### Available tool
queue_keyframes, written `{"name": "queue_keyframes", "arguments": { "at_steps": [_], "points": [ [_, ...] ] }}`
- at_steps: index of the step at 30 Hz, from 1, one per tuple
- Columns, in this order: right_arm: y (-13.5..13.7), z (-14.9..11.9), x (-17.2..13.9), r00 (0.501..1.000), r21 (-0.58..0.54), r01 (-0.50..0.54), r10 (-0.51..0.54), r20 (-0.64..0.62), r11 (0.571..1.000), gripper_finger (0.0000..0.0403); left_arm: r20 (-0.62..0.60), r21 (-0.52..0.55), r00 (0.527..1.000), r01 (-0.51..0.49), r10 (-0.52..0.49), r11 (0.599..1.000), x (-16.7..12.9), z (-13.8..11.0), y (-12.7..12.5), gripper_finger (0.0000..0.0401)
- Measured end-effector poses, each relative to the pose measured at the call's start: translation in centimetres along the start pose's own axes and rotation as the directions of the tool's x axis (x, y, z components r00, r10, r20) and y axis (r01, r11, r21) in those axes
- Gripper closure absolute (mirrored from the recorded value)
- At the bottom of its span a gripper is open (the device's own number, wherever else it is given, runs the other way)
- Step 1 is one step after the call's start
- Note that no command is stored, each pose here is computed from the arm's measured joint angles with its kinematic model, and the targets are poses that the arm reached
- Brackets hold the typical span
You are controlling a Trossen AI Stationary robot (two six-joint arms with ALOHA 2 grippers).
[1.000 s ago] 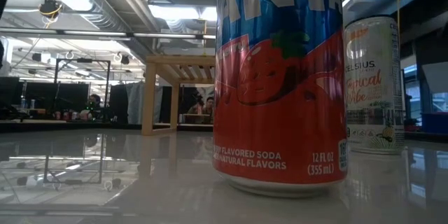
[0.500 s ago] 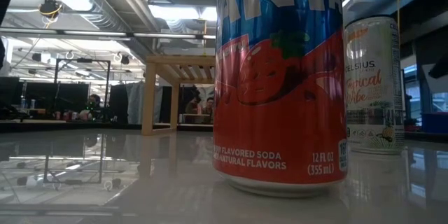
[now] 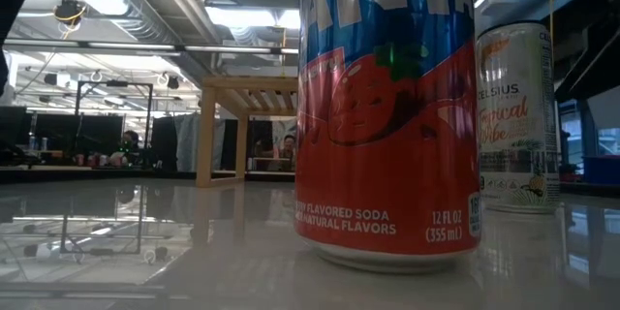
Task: Place canned beverage on shelf
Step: Put the white yellow soda can on the shelf aligned with the other white yellow soda can
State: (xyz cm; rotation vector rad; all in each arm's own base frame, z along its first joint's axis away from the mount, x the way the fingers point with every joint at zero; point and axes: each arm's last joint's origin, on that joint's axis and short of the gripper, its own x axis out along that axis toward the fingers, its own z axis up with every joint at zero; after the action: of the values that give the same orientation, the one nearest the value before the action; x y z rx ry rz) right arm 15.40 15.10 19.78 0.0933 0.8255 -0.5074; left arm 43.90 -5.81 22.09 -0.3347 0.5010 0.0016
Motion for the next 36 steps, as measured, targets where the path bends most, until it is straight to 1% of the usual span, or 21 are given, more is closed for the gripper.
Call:
{"name": "queue_keyframes", "arguments": {
  "at_steps": [2, 6, 7, 9, 12, 13, 15, 20, 25, 30, 33, 36],
  "points": [
    [-0.1, 0.0, 0.0, 1.000, -0.006, 0.007, -0.007, -0.001, 1.000, 0.0042, 0.011, 0.004, 1.000, 0.021, -0.021, 1.000, 0.2, 0.1, -0.2, 0.0039],
    [-0.1, 0.1, 0.0, 0.999, -0.003, 0.014, -0.014, 0.033, 1.000, 0.0042, 0.017, 0.011, 1.000, 0.013, -0.013, 1.000, 0.4, 0.1, 0.3, 0.0039],
    [-0.1, 0.1, 0.0, 0.999, -0.004, 0.016, -0.015, 0.034, 1.000, 0.0042, 0.013, 0.020, 1.000, 0.023, -0.023, 1.000, 0.6, 0.1, 0.4, 0.0039],
    [-0.1, 0.1, 0.0, 0.999, -0.011, 0.018, -0.018, 0.031, 1.000, 0.0042, -0.011, 0.045, 0.998, 0.069, -0.068, 0.997, 1.1, -0.4, 0.5, 0.0039],
    [-0.1, 0.0, 0.0, 0.999, -0.014, 0.016, -0.015, 0.032, 1.000, 0.0042, 0.004, 0.054, 0.987, 0.162, -0.162, 0.985, 1.8, -0.7, 0.2, 0.0039],
    [-0.1, 0.1, 0.0, 0.999, -0.012, 0.014, -0.014, 0.033, 1.000, 0.0042, 0.021, 0.057, 0.984, 0.174, -0.176, 0.983, 2.0, -0.6, 0.1, 0.0039],
    [-0.1, 0.1, 0.0, 0.999, -0.019, 0.014, -0.014, 0.032, 1.000, 0.0042, 0.044, 0.059, 0.985, 0.166, -0.169, 0.984, 2.5, -0.8, 0.3, 0.0039],
    [0.1, 0.1, 0.0, 0.999, -0.022, 0.003, -0.002, 0.040, 1.000, 0.0042, 0.011, 0.052, 0.991, 0.136, -0.136, 0.989, 3.6, -2.1, 1.0, 0.0039],
    [0.1, 0.2, 0.0, 0.998, -0.045, 0.013, -0.010, 0.066, 0.999, 0.0042, 0.023, 0.058, 0.989, 0.146, -0.147, 0.988, 3.5, -1.9, 0.5, 0.0039],
    [0.0, 0.4, 0.0, 0.995, -0.064, 0.028, -0.022, 0.093, 0.998, 0.0042, 0.039, 0.055, 0.985, 0.164, -0.166, 0.985, 3.5, -1.6, 0.8, 0.0039],
    [-0.2, 0.4, 0.2, 0.996, -0.070, 0.041, -0.035, 0.086, 0.997, 0.0042, 0.032, 0.060, 0.985, 0.170, -0.172, 0.984, 3.4, -1.9, 0.3, 0.0039],
    [-0.5, 0.4, 0.1, 0.992, -0.094, 0.075, -0.065, 0.107, 0.993, 0.0042, 0.024, 0.066, 0.982, 0.186, -0.188, 0.980, 3.4, -2.2, -0.5, 0.0039]
  ]
}}
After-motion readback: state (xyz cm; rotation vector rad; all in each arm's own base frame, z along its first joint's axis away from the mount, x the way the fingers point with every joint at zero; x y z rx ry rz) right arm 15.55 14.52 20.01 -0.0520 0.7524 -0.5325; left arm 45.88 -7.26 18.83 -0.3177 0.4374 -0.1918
